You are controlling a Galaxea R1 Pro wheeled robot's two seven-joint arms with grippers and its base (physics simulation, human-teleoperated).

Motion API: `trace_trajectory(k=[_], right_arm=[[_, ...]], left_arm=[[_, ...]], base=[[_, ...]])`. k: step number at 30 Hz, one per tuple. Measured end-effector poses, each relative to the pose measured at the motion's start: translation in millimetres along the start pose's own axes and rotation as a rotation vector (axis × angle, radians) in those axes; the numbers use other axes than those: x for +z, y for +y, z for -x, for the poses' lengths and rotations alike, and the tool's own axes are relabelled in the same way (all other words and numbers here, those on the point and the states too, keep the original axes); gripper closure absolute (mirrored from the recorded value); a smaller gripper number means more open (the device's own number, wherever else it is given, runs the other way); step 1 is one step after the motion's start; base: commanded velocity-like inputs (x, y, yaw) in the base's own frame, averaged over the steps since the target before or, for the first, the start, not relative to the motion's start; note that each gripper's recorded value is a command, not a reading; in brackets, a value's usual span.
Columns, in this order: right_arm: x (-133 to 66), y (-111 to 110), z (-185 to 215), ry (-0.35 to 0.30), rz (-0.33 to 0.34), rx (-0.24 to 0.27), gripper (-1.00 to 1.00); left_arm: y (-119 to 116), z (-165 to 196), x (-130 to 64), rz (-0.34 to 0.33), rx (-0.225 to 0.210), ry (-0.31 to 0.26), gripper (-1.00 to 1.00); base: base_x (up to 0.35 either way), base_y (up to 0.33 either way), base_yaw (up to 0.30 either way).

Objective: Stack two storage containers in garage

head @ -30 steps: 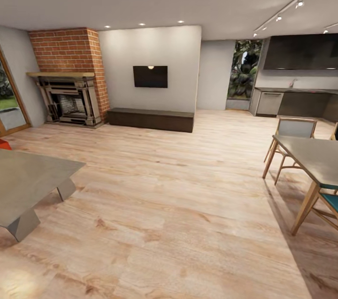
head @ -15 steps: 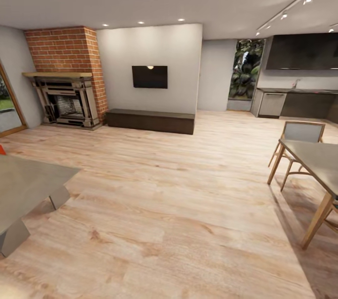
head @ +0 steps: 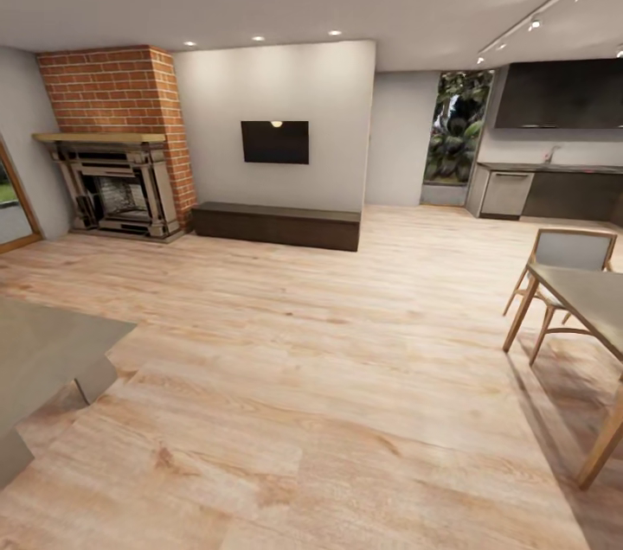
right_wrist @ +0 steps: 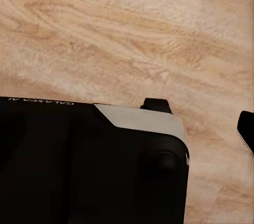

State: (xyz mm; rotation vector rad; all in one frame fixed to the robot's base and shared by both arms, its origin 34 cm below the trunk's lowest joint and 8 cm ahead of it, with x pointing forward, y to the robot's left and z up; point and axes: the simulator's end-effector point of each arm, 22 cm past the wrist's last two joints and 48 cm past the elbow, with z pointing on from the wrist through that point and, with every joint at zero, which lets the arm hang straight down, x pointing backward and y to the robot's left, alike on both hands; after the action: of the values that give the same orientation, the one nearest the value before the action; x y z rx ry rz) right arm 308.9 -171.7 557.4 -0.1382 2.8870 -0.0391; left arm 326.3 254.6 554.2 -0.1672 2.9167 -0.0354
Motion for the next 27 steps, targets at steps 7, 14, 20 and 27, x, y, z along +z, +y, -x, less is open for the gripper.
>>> trace_trajectory(k=[7, 14, 20, 27], right_arm=[[0.0, 0.0, 0.0, 0.0, 0.0, 0.0, -1.0], [0.0, 0.0, 0.0, 0.0, 0.0, 0.0, -1.0], [0.0, 0.0, 0.0, 0.0, 0.0, 0.001, -1.0], [0.0, 0.0, 0.0, 0.0, 0.0, 0.0, -1.0]], left_arm=[[0.0, 0.0, 0.0, 0.0, 0.0, 0.0, -1.0], [0.0, 0.0, 0.0, 0.0, 0.0, 0.0, -1.0], [0.0, 0.0, 0.0, 0.0, 0.001, 0.0, -1.0], [-0.1, 0.3, 0.0, -0.001, 0.001, -0.001, -1.0]], base=[[0.322, 0.0, 0.0], [0.322, 0.0, 0.0], [0.322, 0.0, 0.0], [0.322, 0.0, 0.0]])
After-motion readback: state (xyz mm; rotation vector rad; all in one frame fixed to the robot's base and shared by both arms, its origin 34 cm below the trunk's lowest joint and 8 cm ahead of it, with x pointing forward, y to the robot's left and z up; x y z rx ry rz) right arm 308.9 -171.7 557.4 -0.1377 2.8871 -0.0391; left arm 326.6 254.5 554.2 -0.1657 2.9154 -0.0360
